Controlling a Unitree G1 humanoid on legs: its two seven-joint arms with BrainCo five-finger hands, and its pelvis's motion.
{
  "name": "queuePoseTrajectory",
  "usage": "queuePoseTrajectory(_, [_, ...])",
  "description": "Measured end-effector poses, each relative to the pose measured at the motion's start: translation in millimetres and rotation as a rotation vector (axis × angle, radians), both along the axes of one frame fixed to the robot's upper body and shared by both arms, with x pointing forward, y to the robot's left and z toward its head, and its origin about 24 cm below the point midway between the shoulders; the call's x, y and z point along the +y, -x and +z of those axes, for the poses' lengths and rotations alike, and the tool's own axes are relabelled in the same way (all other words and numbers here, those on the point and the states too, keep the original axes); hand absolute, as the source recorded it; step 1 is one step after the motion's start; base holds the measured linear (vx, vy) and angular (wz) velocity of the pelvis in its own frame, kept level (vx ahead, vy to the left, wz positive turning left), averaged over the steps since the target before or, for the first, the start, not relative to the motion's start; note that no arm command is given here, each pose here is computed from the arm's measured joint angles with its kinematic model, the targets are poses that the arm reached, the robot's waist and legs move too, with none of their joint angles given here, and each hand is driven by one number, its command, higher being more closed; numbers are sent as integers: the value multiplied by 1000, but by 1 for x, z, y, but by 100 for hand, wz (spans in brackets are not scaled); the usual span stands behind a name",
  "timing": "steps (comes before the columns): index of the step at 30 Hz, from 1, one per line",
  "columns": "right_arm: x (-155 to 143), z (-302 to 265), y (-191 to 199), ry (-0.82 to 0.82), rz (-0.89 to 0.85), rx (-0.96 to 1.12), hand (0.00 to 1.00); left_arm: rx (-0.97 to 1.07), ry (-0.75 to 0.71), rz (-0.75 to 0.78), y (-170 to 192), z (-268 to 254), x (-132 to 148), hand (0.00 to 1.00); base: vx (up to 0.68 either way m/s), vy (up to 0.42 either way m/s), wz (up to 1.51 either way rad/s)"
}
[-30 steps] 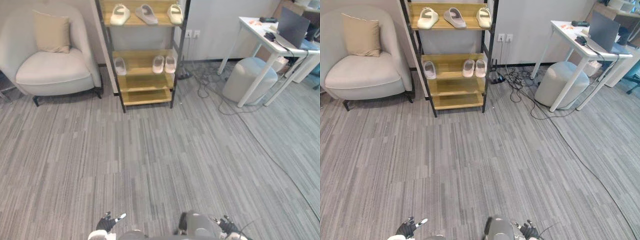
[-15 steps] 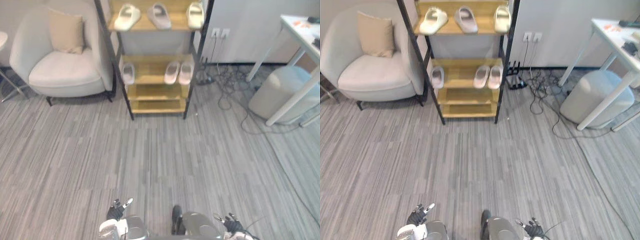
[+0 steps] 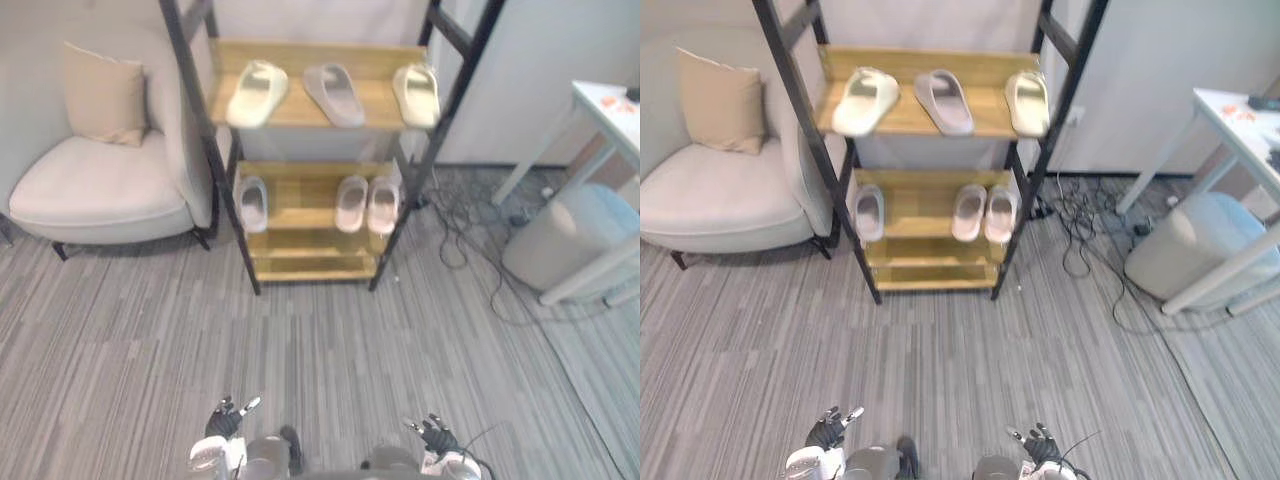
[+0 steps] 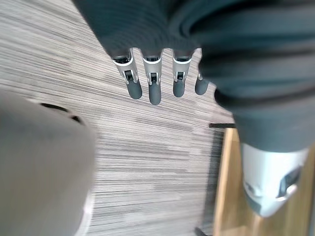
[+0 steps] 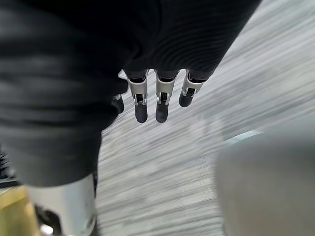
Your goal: Organize the slippers on the shoe rack
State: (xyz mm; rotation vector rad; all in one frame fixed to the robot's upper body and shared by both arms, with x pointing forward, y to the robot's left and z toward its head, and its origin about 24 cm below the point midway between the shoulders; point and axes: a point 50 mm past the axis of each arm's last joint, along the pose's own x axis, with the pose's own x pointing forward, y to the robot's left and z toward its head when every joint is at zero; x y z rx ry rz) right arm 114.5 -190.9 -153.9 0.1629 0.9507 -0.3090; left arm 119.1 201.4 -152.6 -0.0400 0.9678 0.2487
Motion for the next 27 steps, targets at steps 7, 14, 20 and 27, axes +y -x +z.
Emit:
queuePoseTrajectory(7, [-2,6,-17,13,27,-41,0,4,3,-10,1,-1,-3,0,472,-66,29])
queuePoseTrajectory(14, [-13,8,-14,45,10,-50,0,-38,54,70,-5,1,-16,0,528,-247,29])
queuePoseTrajectory(20, [-13,6,-11,42,-1,-33,0,-57,43,28,-10,4,-18,0,262,3,-8])
queuePoseTrajectory(27, [-1,0,3,7,-24,6,0,15,-3,-38,2,-2,-7,0,161,139,-26])
